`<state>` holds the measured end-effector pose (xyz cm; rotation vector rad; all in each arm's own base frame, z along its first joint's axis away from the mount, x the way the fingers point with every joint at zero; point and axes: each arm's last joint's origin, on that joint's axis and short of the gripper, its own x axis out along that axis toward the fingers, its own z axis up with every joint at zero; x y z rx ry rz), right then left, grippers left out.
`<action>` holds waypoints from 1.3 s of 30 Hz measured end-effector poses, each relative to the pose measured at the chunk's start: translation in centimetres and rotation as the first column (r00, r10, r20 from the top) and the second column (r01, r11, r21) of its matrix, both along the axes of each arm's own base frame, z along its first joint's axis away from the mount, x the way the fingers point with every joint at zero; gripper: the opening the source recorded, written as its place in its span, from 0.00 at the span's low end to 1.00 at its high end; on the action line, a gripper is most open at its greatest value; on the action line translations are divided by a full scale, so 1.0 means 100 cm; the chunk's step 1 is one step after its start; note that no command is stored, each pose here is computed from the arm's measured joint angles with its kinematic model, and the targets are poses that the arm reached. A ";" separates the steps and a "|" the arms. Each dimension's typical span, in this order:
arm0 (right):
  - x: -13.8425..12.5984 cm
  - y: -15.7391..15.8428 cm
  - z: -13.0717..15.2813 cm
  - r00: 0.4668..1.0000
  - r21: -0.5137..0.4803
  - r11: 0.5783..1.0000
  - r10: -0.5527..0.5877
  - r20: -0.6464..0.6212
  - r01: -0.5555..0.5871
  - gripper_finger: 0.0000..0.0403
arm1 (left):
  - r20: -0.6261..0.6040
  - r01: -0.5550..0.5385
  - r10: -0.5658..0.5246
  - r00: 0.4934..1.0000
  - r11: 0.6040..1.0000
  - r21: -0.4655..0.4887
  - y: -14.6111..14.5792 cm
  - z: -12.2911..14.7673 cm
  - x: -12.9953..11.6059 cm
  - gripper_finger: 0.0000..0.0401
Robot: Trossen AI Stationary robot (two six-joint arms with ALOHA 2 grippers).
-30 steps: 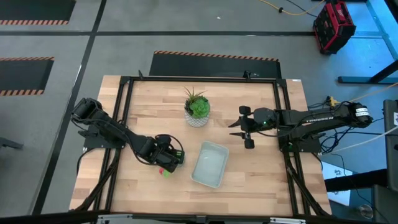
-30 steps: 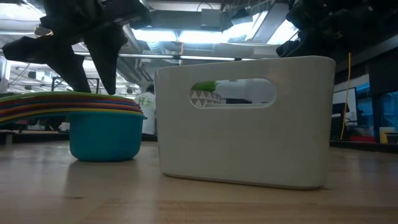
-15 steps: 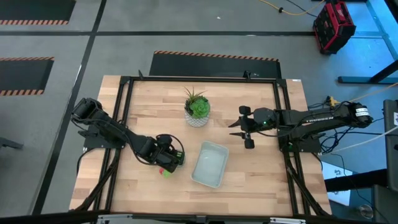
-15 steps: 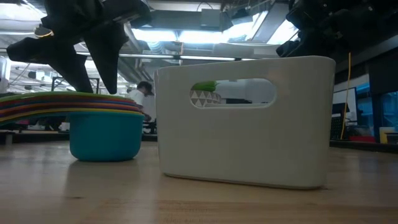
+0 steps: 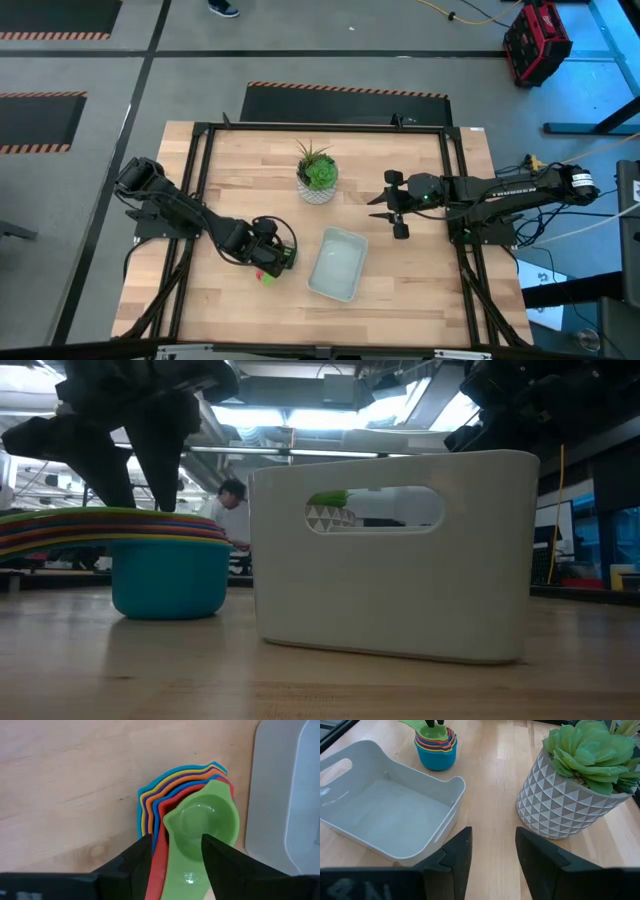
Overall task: Nest measuring cups in basket
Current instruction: Put the stacked measuring cups into the bin
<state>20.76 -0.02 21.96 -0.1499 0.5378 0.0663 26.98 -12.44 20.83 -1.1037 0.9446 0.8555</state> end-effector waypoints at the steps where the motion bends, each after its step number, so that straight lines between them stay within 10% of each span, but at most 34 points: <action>1: 0.000 0.000 0.000 1.000 0.000 1.000 0.000 0.000 0.000 0.39 | 0.000 0.000 0.000 1.000 1.000 0.000 0.000 0.000 0.000 0.42; 23: 0.000 0.000 0.000 1.000 -0.003 1.000 0.002 -0.001 -0.002 0.39 | -0.004 0.025 -0.025 1.000 1.000 0.007 0.000 0.000 0.000 0.76; 39: 0.000 0.000 0.000 1.000 0.000 1.000 0.000 -0.001 0.000 0.39 | 0.019 0.138 -0.139 0.990 0.989 0.044 0.002 0.007 0.000 0.77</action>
